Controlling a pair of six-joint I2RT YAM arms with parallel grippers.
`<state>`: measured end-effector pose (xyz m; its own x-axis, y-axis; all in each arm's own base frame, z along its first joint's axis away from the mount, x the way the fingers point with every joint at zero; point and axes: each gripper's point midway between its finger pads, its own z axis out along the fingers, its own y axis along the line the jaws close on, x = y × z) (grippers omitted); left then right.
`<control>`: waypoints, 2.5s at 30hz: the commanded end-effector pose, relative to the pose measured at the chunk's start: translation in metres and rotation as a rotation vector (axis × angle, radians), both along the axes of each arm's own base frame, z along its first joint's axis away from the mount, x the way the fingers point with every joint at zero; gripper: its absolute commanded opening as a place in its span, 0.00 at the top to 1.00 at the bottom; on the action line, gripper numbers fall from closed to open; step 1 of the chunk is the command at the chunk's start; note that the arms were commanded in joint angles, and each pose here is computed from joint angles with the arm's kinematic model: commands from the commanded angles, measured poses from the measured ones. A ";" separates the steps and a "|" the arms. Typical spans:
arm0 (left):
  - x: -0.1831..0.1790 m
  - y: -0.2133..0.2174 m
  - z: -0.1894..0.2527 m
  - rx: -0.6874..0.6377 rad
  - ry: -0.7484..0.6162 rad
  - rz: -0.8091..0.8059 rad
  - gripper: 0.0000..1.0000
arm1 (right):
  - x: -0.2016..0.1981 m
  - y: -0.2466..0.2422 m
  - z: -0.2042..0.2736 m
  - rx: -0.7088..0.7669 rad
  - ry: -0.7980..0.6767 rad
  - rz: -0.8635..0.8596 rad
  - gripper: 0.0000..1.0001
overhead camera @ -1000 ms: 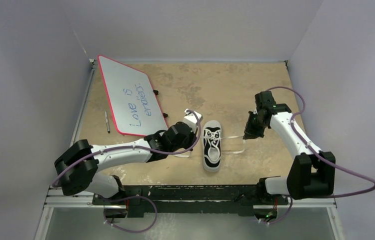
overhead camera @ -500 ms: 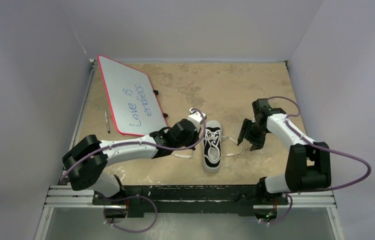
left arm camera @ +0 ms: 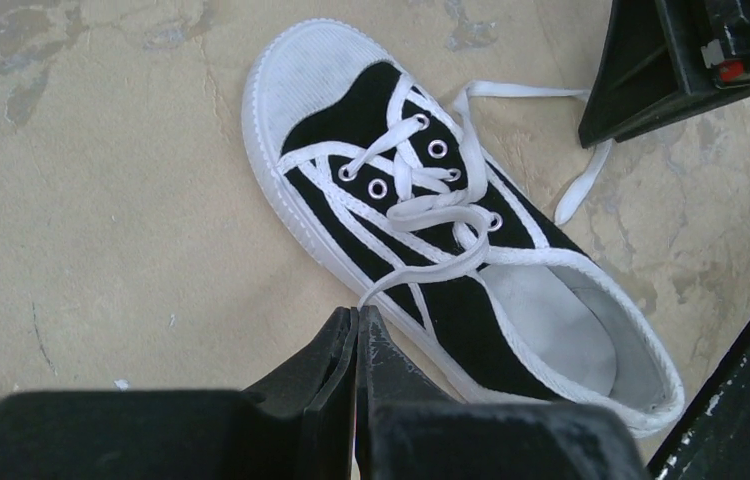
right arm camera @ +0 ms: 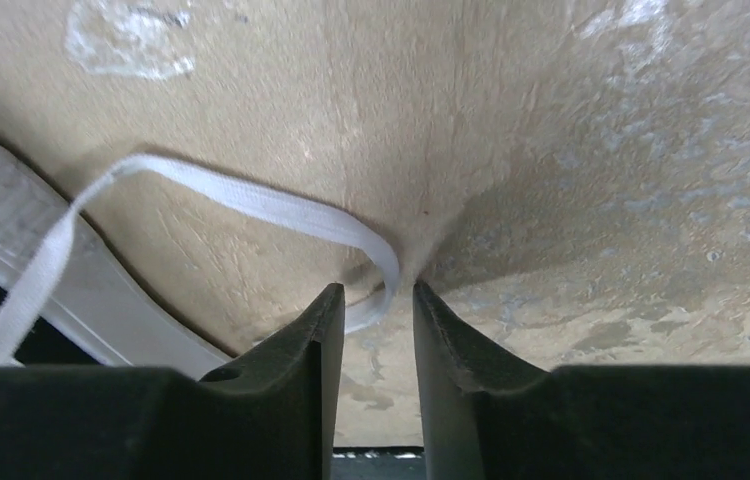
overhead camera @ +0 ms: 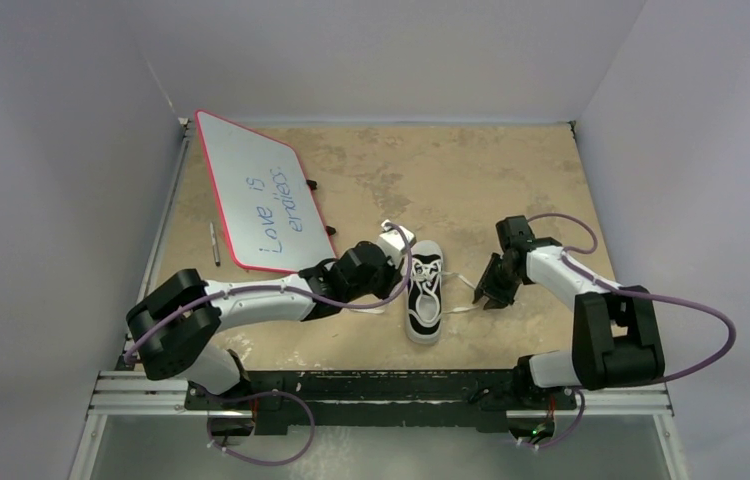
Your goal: Tie the shoes
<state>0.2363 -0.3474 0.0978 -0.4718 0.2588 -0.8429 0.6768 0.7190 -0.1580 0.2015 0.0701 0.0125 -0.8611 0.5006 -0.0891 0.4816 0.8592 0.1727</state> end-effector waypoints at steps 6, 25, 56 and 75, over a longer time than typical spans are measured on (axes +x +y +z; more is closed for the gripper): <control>0.013 -0.009 0.024 -0.079 -0.236 -0.092 1.00 | 0.042 -0.005 0.005 -0.031 -0.180 -0.029 1.00; 0.016 -0.031 0.017 -0.062 -0.490 -0.336 1.00 | 0.169 0.141 0.193 0.461 -0.621 0.361 1.00; -0.007 -0.033 -0.015 0.023 -0.593 -0.543 1.00 | 0.022 0.264 0.080 0.728 0.001 1.027 0.95; -0.010 -0.042 -0.010 -0.093 -0.498 -0.497 1.00 | 0.078 0.198 0.190 0.714 -0.242 0.800 0.26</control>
<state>0.2295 -0.3813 0.0744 0.1819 0.3430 -0.9216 0.9092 0.2984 0.2905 0.2526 0.2995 0.1306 -0.9388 -0.3355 -0.0778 -0.2741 0.5909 0.7588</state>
